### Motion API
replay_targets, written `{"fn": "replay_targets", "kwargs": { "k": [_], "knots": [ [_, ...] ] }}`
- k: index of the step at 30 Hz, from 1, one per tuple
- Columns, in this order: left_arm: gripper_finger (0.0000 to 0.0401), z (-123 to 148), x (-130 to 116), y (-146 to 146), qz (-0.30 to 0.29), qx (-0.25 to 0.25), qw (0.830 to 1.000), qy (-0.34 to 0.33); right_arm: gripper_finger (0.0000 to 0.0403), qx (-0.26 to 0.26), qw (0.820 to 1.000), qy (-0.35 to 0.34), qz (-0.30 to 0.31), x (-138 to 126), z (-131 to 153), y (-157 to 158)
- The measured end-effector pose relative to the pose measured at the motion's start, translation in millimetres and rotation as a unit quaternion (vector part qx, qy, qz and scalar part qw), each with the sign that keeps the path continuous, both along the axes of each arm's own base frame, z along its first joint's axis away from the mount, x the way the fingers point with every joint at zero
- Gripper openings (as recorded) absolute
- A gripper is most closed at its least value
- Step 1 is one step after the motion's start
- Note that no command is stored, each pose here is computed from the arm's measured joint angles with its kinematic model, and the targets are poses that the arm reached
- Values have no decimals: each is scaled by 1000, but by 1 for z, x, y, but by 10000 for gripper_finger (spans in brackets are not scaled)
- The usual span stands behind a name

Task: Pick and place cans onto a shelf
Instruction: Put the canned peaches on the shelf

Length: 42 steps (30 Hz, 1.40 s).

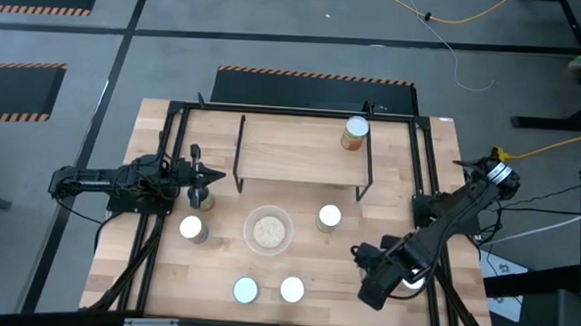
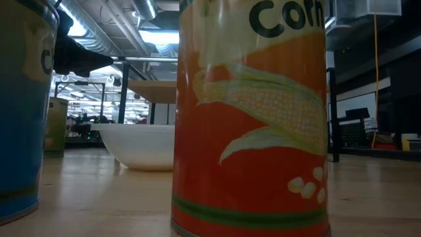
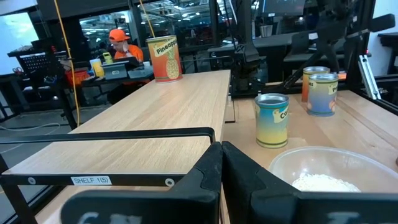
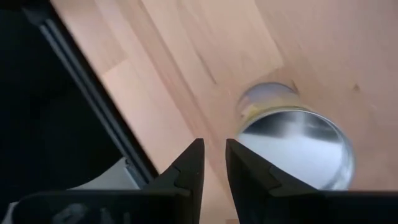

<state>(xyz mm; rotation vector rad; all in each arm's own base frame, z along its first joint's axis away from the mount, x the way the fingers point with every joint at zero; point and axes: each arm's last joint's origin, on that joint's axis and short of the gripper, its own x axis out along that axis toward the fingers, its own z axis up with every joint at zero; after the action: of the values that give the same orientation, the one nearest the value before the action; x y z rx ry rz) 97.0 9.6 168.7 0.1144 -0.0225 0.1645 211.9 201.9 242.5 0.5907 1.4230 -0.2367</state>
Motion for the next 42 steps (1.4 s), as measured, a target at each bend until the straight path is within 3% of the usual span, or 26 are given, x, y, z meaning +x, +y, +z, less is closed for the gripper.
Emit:
{"fn": "replay_targets", "kwargs": {
  "k": [27,39,42],
  "knots": [
    [0,0,0,0,0,0,1000,0,71,-14,1000,-13,-4,1,-1,0],
    [0,0,0,0,0,0,1000,0,71,-36,999,39,11,5,-25,6],
    [0,0,0,0,0,0,1000,0,71,-29,999,33,11,5,-20,6]
  ]
}}
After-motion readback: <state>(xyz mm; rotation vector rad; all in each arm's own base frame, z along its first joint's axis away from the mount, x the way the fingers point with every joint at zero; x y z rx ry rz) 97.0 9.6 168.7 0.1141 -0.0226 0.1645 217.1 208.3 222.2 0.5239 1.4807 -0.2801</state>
